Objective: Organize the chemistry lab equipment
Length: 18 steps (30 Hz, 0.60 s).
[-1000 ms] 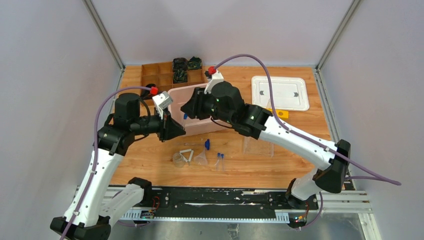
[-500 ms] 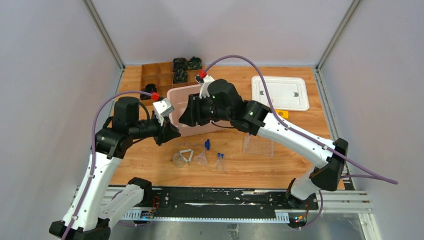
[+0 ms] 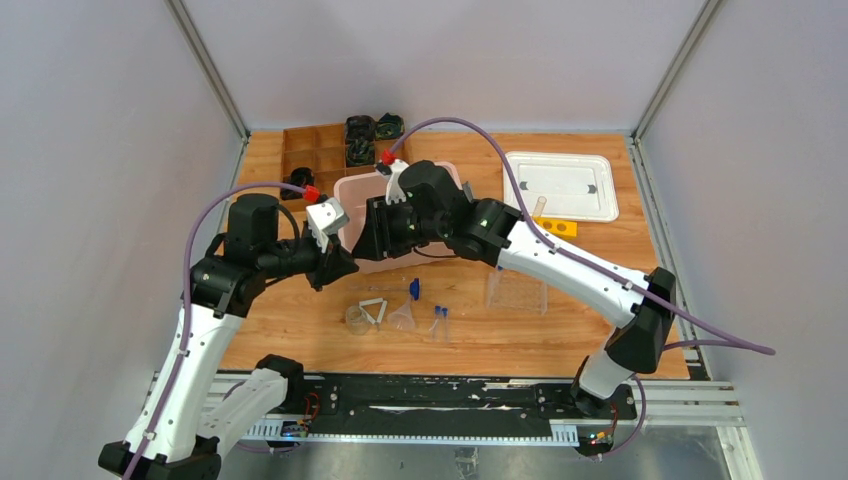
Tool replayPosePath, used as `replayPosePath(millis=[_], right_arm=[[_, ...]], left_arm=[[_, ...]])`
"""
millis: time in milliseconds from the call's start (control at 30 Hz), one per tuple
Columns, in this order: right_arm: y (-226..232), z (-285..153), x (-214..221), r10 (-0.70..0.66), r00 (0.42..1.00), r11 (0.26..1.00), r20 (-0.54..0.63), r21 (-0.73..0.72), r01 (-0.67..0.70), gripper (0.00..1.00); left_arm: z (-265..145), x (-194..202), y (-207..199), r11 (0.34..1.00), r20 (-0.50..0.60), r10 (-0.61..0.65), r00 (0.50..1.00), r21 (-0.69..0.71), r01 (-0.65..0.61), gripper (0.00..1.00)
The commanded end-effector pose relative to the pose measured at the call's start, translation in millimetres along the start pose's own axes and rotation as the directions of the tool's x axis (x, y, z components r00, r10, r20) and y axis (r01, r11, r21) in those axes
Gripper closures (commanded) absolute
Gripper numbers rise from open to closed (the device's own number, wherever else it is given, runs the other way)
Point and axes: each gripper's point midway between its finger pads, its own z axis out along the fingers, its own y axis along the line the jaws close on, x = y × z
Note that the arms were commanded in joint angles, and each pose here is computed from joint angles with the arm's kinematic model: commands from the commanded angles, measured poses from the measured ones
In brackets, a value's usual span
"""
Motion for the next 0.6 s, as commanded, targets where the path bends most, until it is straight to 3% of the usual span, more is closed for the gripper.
replayPosePath(millis=[0, 567], right_arm=[[4, -3, -13, 0.001, 1.000, 1.000, 0.027, -0.001, -0.001, 0.62], [-7, 5, -26, -0.032, 0.994, 0.997, 0.104, 0.068, 0.025, 0.65]], left_arm=[[-6, -12, -6, 0.998, 0.042, 0.067, 0.997, 0.016, -0.068, 0.99], [-6, -11, -9, 0.998, 0.041, 0.055, 0.998, 0.028, -0.057, 0.99]])
